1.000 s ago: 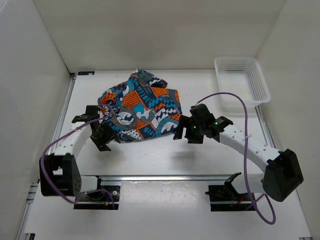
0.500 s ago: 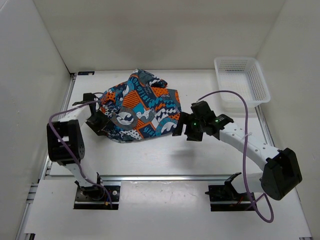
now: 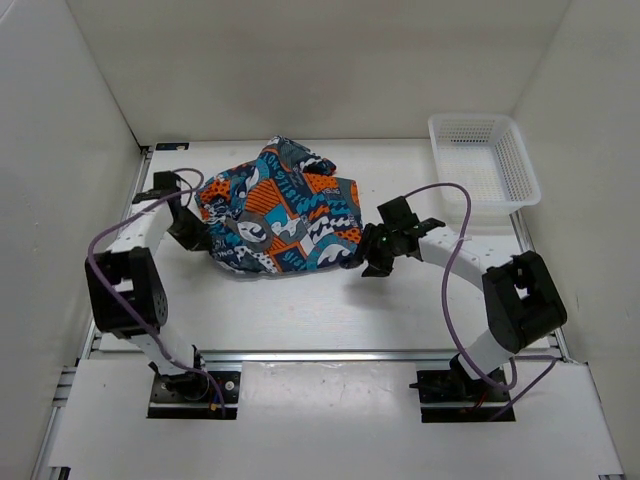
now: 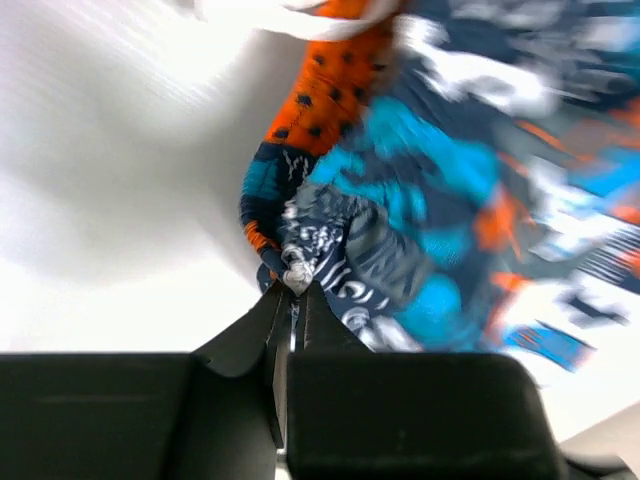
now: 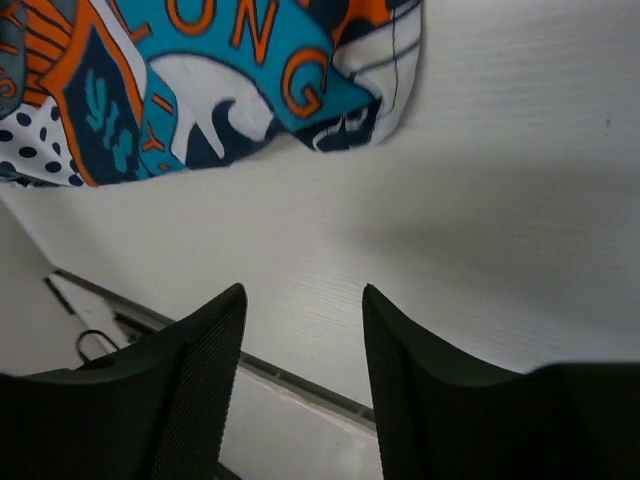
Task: Fold and stack the shorts
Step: Flatten the shorts out
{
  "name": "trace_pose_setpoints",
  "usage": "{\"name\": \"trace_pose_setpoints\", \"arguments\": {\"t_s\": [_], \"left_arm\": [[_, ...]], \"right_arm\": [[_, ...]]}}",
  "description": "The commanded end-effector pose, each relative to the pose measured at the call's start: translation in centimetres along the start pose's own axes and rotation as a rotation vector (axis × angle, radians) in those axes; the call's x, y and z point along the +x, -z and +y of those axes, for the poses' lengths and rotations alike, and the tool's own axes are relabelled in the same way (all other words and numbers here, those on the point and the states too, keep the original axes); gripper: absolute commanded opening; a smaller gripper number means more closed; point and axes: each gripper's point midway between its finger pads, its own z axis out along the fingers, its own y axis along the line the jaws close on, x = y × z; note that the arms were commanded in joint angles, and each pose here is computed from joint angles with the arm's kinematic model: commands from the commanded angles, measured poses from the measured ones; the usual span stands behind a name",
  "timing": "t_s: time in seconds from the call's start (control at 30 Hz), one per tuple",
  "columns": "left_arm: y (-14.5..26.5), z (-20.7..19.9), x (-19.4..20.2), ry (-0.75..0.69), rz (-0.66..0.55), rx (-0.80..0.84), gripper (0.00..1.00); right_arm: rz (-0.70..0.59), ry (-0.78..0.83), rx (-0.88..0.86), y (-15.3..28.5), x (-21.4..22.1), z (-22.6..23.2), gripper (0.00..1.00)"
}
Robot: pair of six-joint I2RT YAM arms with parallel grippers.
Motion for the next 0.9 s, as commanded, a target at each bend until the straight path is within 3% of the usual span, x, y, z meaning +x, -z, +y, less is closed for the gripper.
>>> {"name": "trace_pose_setpoints", "arguments": {"t_s": [0.0,0.07,0.17,0.4,0.43,0.53,0.57,0.6,0.7,0.87], "left_arm": [[8.5,-3.5,-2.7,-0.026,-0.159,0.171,0.1],[11.0,-4.2,-3.2,-0.044,-0.207,0.207,0.1],[14.3,-5.3,-3.7,-0.072,-0.247,0.245,0.1],[15.8,-6.4,-4.3,-0.08,-0.257,0.278,0.1],[15.8,-6.4,-4.3,-0.08,-0.258,0.278,0.1],[15.7,-6.5,-4.2,-0.08,-0.245,0.279,0.1],[15.7,-6.5,-4.2,-0.08,-0.245,0.279,0.1],[16.1,-6.7,-4.4,-0.082,-0.253,0.286,0.1],[16.3,-6.7,-4.4,-0.092,-0.255,0.284,0.1],[17.1,-7.0,-5.0,-0.103,-0.277,0.288,0.1]], "right_arm": [[-0.012,-0.076,-0.195,0.2,-1.8,3.6,0.55],[-0.021,-0.112,-0.253,0.2,-2.7,4.6,0.66],[-0.006,-0.16,-0.32,-0.4,-3.6,5.5,0.71],[0.126,-0.173,-0.391,-2.1,-2.1,9.2,0.71],[0.121,-0.151,-0.37,-2.3,-1.7,9.4,0.67],[0.059,0.127,-0.132,-2.3,0.1,9.4,0.67],[-0.092,0.208,0.045,-2.7,-1.8,7.8,0.69],[-0.119,0.333,0.134,-1.8,-0.6,8.1,0.69],[-0.227,0.432,0.295,-1.6,-1.5,6.2,0.7],[-0.215,0.505,0.367,-2.7,-1.5,4.6,0.67]]}}
